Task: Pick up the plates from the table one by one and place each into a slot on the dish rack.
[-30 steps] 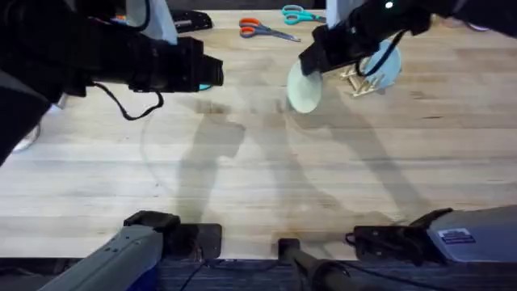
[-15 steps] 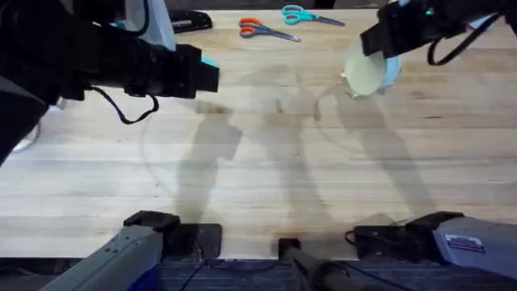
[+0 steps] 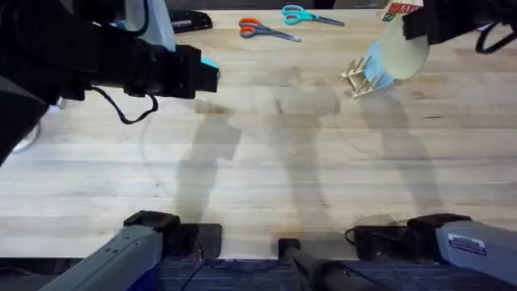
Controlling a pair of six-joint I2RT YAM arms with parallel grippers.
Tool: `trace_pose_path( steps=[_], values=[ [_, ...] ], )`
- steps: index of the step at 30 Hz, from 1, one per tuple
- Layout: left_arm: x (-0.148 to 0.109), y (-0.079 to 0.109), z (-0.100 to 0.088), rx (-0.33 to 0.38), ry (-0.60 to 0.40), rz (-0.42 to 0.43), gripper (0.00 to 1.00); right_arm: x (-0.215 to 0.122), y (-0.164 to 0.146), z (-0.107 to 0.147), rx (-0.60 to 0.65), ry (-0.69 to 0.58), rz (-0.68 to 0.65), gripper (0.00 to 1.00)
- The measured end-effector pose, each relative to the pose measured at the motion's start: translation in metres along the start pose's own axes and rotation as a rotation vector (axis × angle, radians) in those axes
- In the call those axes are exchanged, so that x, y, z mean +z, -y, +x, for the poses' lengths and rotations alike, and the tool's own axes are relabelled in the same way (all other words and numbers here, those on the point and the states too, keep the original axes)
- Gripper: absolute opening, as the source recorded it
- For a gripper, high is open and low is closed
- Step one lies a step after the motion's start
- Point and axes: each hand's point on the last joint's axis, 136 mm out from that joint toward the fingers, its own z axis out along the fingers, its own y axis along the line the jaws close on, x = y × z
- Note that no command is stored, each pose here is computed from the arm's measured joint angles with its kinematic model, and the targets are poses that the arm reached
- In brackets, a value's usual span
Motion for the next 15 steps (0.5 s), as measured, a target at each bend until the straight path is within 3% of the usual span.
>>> trace_pose_path(
  steps=[15],
  values=[
    [0.0000, -0.0005, 0.0002, 0.015, -0.001, -0.003, 0.040, 0.0003, 0.0064, 0.0008, -0.068, -0.001, 0.015, 0.028]
  ],
)
